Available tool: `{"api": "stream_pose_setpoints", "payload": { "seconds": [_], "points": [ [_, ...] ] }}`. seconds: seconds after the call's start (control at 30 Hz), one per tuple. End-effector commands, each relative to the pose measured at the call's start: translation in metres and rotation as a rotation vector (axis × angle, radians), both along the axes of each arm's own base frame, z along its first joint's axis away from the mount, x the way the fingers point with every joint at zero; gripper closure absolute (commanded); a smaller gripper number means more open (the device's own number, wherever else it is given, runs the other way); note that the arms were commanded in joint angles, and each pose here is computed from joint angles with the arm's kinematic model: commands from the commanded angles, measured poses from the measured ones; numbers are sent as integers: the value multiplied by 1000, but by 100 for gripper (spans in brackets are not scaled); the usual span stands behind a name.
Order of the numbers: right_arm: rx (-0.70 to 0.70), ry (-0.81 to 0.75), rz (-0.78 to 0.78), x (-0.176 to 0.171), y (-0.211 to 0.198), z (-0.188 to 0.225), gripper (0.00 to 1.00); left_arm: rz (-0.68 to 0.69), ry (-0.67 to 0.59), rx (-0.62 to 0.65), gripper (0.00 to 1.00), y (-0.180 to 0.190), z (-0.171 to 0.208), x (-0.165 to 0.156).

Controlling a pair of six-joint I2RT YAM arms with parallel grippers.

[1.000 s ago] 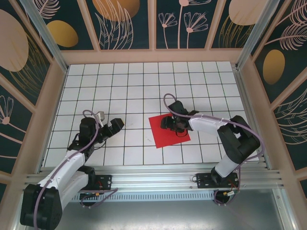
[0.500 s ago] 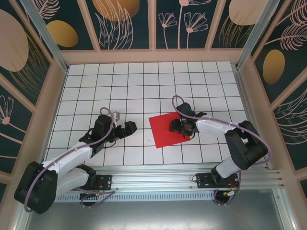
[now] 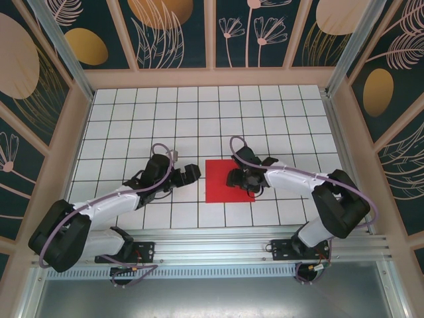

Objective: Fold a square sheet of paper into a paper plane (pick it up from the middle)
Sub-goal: Move the square sheet of paper to the center of the table, then fold the square sheet of paper in half at the center of the table.

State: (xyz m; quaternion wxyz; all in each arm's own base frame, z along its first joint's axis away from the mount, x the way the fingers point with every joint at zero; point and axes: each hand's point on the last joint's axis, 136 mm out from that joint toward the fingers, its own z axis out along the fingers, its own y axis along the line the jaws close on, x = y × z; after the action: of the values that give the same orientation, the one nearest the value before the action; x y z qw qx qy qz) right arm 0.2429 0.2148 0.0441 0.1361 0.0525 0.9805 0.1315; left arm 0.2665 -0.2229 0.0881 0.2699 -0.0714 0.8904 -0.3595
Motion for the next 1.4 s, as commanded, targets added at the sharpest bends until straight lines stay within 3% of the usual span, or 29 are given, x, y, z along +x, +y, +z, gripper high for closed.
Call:
{"api": "stream_pose_setpoints", "payload": {
  "seconds": [0.0,0.23,0.4,0.5,0.6,1.37],
  "points": [
    [-129,-65,68,16,-9,23,27,74,-91,58,2,13,15,15],
    [-153,15,143,17,16,7,18,157,-149,153,2,35,20,23],
    [-177,48,128,22,21,-3,17,258,-232,89,1,51,34,22],
    [-163,66,137,23,29,-7,9,262,-305,29,1,53,47,19],
    [-160,81,140,26,34,-10,8,227,-333,-27,1,46,53,15],
    [-249,222,120,4,27,-64,10,137,-237,-38,1,25,31,12]
  ]
}}
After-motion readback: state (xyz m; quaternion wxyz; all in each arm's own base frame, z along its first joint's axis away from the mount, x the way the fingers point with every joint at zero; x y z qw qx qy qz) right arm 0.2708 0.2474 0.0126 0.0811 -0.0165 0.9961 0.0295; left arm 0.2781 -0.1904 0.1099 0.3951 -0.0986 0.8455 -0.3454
